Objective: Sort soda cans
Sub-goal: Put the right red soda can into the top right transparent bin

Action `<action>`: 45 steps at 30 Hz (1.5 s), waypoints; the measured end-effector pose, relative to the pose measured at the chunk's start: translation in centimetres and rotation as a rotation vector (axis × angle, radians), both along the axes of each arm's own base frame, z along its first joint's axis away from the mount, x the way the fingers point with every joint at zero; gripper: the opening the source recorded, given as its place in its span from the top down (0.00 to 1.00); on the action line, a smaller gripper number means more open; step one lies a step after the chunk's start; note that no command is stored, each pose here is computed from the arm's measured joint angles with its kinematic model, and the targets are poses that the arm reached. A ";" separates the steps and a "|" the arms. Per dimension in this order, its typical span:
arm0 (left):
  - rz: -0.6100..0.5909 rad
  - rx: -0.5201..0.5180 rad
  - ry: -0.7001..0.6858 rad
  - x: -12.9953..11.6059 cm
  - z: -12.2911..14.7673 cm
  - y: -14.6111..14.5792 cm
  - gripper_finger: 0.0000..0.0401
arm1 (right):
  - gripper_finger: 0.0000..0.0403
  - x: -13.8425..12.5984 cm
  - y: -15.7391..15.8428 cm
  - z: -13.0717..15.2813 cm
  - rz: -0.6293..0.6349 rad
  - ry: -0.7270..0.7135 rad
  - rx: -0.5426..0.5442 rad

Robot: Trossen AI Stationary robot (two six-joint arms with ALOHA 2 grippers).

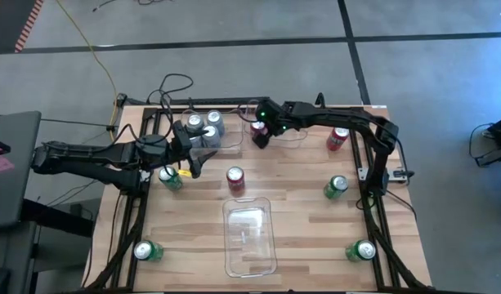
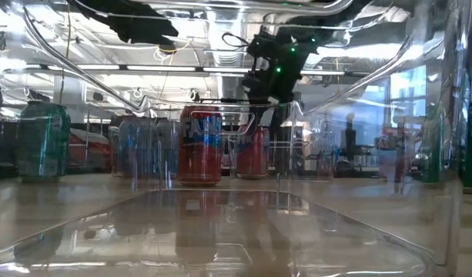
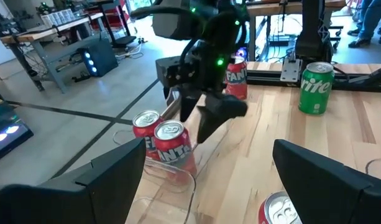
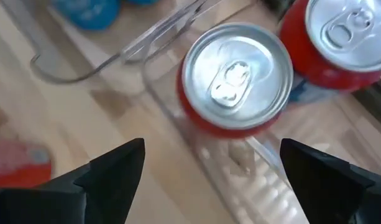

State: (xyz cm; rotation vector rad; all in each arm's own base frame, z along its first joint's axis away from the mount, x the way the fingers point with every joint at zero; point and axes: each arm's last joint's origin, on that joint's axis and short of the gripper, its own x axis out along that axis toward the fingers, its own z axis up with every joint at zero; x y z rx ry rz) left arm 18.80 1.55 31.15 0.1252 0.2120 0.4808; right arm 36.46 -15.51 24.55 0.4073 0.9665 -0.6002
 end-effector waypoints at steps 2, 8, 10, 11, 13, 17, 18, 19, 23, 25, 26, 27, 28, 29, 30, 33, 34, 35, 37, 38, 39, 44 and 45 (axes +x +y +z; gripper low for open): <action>0.000 0.000 0.000 0.0 0.0 0.0 0.14 | 0.04 -0.1 0.5 0.6 0.023 0.031 0.004; 0.000 0.000 0.016 0.0 -0.1 0.0 0.14 | 0.04 -1.9 2.3 2.5 0.054 0.141 -0.038; 0.001 -0.002 0.015 0.0 -0.1 0.0 0.14 | 0.04 -2.7 2.9 3.7 0.052 0.151 -0.057; 0.001 -0.004 0.014 0.0 -0.1 0.0 0.14 | 0.04 -3.2 3.2 4.4 0.053 0.151 -0.065; 0.001 -0.004 0.013 0.0 -0.1 0.0 0.14 | 0.04 -4.2 3.6 5.7 0.055 0.138 -0.075; 0.001 -0.005 0.013 0.0 -0.1 0.0 0.14 | 0.04 -6.4 4.6 8.0 0.054 0.121 -0.080; 0.001 -0.005 0.013 0.0 -0.1 0.0 0.14 | 0.04 -6.9 4.8 8.5 0.048 0.127 -0.077; 0.001 -0.005 0.013 0.0 -0.1 0.0 0.14 | 0.04 -7.5 5.0 8.8 0.033 0.138 -0.078; 0.002 -0.006 0.012 0.0 -0.1 0.0 0.14 | 0.04 -10.2 5.4 9.9 -0.049 0.219 -0.134; 0.002 -0.006 0.012 0.0 -0.1 0.0 0.14 | 0.04 -11.5 5.5 9.9 -0.084 0.234 -0.131; 0.002 -0.006 0.012 0.0 -0.1 0.0 0.14 | 0.04 -12.2 5.5 9.8 -0.102 0.240 -0.122; 0.002 -0.006 0.012 0.0 -0.1 0.0 0.14 | 0.04 -12.9 5.6 9.6 -0.119 0.244 -0.115; 0.002 -0.006 0.012 0.0 -0.1 0.0 0.14 | 0.04 -13.5 5.6 9.3 -0.135 0.254 -0.106; 0.002 -0.005 0.013 0.0 -0.1 0.0 0.14 | 0.04 -14.2 5.6 9.0 -0.152 0.266 -0.097; 0.001 -0.001 0.015 0.0 -0.1 0.0 0.14 | 0.04 -14.9 5.7 8.7 -0.166 0.277 -0.089; 0.001 0.001 0.016 0.0 -0.1 0.0 0.14 | 0.04 -16.8 5.8 7.5 -0.206 0.299 -0.069; 0.001 0.001 0.016 0.0 -0.1 0.0 0.14 | 0.04 -17.4 5.8 7.2 -0.217 0.304 -0.062; 0.001 0.002 0.015 0.0 -0.1 0.0 0.14 | 0.04 -17.9 5.8 6.8 -0.227 0.310 -0.056; 0.000 0.003 0.014 0.0 -0.1 0.0 0.14 | 0.04 -19.0 5.8 6.2 -0.238 0.308 -0.015; 0.001 0.001 0.013 0.0 -0.1 0.0 0.14 | 0.04 -19.4 5.9 6.0 -0.243 0.302 0.003; 0.001 0.001 0.013 0.0 -0.1 0.0 0.14 | 0.04 -19.9 5.8 5.7 -0.248 0.299 0.015; 0.001 0.001 0.011 0.0 -0.1 0.0 0.14 | 0.04 -21.8 5.5 4.9 -0.307 0.300 0.034; 0.001 0.000 0.010 0.0 -0.1 0.0 0.14 | 0.04 -22.2 5.4 4.8 -0.324 0.301 0.037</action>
